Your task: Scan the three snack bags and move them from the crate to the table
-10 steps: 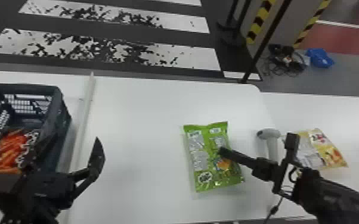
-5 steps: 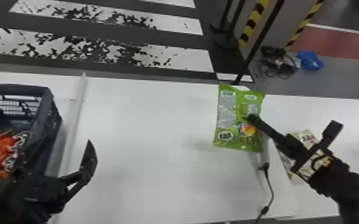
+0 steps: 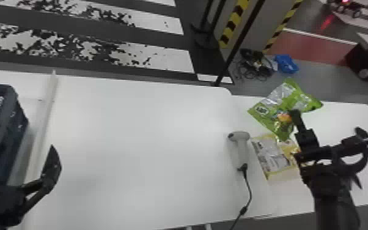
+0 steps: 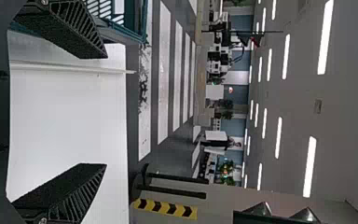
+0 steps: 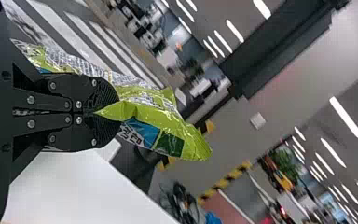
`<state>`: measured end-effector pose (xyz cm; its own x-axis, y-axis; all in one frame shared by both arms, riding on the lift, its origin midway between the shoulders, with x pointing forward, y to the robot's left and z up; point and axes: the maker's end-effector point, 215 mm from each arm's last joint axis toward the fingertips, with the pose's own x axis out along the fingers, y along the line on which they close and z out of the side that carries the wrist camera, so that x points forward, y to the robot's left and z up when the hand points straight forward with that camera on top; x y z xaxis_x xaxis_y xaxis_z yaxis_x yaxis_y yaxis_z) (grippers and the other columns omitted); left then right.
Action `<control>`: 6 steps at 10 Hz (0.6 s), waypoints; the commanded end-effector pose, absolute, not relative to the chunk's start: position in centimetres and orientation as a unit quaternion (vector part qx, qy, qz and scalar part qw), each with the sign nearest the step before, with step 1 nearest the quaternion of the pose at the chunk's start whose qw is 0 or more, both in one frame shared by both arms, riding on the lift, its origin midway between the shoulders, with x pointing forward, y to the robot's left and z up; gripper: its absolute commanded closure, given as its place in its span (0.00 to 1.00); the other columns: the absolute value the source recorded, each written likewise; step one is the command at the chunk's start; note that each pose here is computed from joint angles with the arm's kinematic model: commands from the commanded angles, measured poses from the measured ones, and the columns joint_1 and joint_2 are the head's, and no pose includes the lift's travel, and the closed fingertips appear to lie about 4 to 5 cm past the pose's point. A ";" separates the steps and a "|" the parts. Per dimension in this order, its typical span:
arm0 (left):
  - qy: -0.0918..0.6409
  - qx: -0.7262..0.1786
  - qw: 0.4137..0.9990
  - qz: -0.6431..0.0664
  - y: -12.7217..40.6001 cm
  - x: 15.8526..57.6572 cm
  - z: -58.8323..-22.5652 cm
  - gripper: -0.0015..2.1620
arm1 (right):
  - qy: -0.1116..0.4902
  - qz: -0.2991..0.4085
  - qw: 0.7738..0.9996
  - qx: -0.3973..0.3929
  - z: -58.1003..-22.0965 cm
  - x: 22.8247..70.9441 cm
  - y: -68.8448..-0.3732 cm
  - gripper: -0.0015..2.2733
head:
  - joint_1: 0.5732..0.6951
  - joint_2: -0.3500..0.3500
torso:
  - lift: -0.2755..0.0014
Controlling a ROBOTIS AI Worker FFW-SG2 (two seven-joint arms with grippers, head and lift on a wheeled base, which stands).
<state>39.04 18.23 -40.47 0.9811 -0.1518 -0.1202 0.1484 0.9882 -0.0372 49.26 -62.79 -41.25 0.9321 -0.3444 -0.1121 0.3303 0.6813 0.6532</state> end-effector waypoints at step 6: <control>0.054 -0.016 0.995 -0.082 17.9 39.4 -40.0 0.02 | 0.039 -0.382 0.898 0.215 -44.5 49.4 -68.2 0.95 | 1.00 0.00 | 0.77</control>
<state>39.49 17.96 -40.12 0.9804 -0.1649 -0.1080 0.1615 0.9861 -0.0398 48.63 -68.70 -44.39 0.6949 -0.6801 -0.2337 0.7108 0.6003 0.3666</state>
